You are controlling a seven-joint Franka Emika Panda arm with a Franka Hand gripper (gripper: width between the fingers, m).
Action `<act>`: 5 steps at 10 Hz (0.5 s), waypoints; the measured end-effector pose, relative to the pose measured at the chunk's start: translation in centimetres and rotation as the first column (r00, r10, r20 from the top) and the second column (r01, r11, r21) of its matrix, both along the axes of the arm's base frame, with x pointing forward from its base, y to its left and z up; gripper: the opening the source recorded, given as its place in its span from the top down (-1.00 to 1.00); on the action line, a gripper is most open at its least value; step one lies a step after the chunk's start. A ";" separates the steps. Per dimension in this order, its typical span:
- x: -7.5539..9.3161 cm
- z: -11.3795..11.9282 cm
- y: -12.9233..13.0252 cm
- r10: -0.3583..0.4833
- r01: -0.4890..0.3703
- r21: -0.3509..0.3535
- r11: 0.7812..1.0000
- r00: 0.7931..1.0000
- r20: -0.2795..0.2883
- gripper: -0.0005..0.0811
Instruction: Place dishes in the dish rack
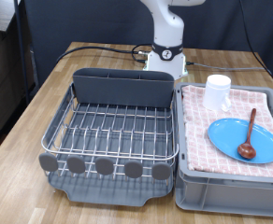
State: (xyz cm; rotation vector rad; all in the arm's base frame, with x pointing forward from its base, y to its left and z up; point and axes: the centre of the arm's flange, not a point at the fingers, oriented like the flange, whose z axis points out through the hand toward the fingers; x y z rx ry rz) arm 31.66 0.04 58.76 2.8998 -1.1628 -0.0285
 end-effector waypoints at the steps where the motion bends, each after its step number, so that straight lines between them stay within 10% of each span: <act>1: 0.1 -0.1 0.1 0.001 -0.001 -0.001 1.000 1.000 -0.002 -0.98; 5: 3.0 -2.1 2.2 -0.033 0.032 -0.009 0.999 0.999 -0.022 -0.98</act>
